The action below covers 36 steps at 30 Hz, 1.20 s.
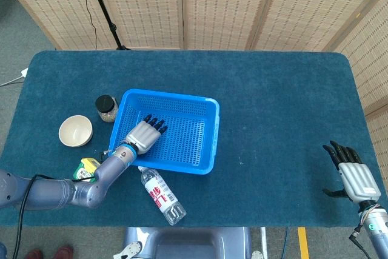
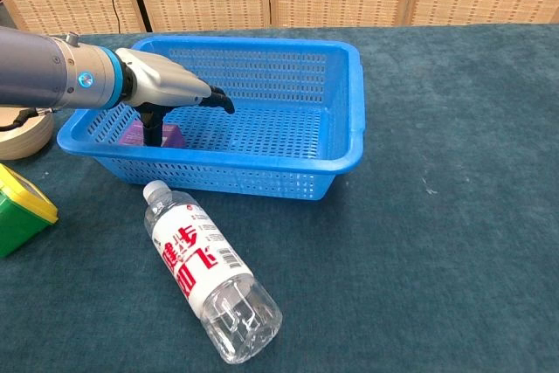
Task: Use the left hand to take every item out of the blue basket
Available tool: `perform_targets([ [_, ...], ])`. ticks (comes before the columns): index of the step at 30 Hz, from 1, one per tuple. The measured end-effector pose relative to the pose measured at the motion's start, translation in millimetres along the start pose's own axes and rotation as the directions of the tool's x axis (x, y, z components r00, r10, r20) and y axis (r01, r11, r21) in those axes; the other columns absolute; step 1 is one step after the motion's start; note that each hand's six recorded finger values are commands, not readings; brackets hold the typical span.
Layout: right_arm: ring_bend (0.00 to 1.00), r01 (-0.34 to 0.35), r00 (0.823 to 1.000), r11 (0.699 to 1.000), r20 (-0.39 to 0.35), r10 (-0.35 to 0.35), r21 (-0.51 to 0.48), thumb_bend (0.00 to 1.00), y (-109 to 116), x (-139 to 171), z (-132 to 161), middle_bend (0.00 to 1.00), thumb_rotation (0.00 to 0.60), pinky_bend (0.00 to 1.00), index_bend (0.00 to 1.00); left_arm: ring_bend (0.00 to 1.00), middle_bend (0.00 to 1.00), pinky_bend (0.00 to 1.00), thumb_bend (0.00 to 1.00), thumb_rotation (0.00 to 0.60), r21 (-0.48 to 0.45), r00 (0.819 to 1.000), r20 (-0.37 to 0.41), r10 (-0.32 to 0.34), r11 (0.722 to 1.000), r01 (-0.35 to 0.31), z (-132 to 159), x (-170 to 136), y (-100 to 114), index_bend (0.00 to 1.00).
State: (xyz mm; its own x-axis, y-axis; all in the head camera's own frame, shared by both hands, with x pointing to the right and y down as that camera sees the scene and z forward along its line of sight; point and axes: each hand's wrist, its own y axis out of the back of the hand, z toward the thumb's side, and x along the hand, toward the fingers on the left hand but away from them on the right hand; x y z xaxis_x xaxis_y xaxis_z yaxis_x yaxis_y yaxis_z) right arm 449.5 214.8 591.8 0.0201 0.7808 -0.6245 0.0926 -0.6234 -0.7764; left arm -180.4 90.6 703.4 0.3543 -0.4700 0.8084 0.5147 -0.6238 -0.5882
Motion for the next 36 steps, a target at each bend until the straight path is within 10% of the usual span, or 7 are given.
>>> perform_targets([
  [18, 0.0, 0.01, 1.0, 1.0, -0.003, -0.01, -0.008, 0.0, 3, 1, 0, 0.0, 0.6, 0.0, 0.0, 0.0, 0.0, 0.0, 0.12, 0.6, -0.033, 0.951, 0.061, 0.302, 0.953, -0.301, 12, 4, 54, 0.0],
  [36, 0.0, -0.003, 1.0, 1.0, 0.005, 0.003, 0.004, 0.0, -2, 0, 0, 0.0, 0.6, 0.0, 0.0, 0.0, 0.0, 0.0, 0.12, 0.6, 0.147, 0.984, 0.02, 0.175, 0.973, -0.176, -25, -17, 18, 0.0],
])
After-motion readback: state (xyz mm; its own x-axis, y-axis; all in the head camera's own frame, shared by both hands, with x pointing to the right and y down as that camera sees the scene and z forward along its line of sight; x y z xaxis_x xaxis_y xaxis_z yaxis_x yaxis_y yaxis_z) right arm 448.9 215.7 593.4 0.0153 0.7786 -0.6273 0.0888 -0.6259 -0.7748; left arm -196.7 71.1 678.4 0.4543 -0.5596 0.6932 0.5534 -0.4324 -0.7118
